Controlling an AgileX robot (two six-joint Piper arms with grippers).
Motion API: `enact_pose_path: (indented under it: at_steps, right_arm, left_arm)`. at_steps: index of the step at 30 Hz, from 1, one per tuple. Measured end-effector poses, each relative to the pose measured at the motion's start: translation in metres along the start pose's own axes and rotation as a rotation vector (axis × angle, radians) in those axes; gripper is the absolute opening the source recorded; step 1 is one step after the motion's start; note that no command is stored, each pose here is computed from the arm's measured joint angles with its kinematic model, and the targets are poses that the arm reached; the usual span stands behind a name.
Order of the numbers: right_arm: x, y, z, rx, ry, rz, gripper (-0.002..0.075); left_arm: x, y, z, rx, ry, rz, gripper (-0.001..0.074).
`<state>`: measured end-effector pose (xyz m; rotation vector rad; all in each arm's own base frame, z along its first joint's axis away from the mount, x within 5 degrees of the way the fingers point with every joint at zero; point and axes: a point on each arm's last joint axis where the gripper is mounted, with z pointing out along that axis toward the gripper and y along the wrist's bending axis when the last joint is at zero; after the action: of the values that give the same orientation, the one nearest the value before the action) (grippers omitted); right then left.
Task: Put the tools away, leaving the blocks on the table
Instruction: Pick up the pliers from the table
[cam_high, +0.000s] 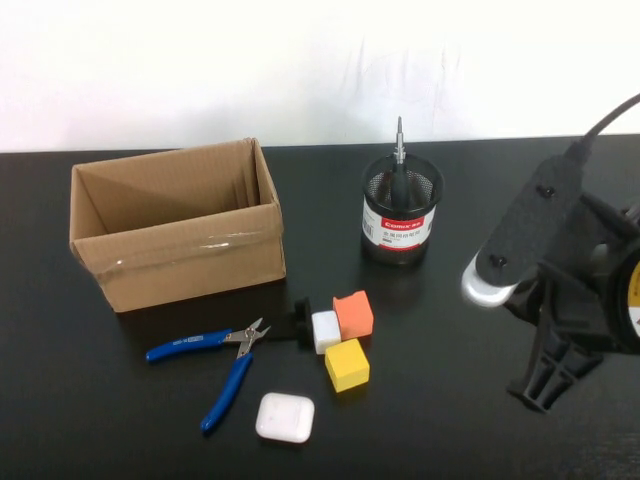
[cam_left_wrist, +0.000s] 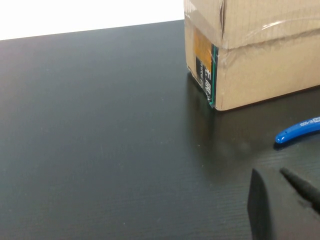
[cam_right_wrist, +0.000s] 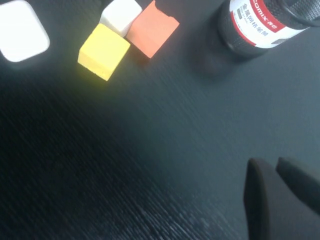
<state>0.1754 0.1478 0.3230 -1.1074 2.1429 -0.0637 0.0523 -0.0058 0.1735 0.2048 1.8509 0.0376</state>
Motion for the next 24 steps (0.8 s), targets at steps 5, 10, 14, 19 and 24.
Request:
enact_pose_path:
  at_steps: [5, 10, 14, 19, 24]
  right_arm:
    - [0.002, -0.005, -0.018, 0.016, -0.056, 0.015, -0.0006]
    - [0.014, -0.021, -0.056, 0.079, -0.163, 0.071, -0.0006]
    - [0.036, -0.041, -0.096, 0.188, -0.263, 0.207, -0.0006]
    - [0.074, -0.055, -0.157, 0.397, -0.449, 0.404, -0.0007]
    - [0.111, -0.043, -0.208, 0.649, -0.564, 0.503, -0.0006]
  left_arm:
    - [0.000, 0.000, 0.000, 0.000, 0.000, 0.000, -0.0004]
    - [0.000, 0.000, 0.000, 0.000, 0.000, 0.000, -0.0004]
    - [0.000, 0.000, 0.000, 0.000, 0.000, 0.000, -0.0004]
    - [0.000, 0.000, 0.000, 0.000, 0.000, 0.000, -0.0004]
    - [0.000, 0.000, 0.000, 0.000, 0.000, 0.000, -0.0004]
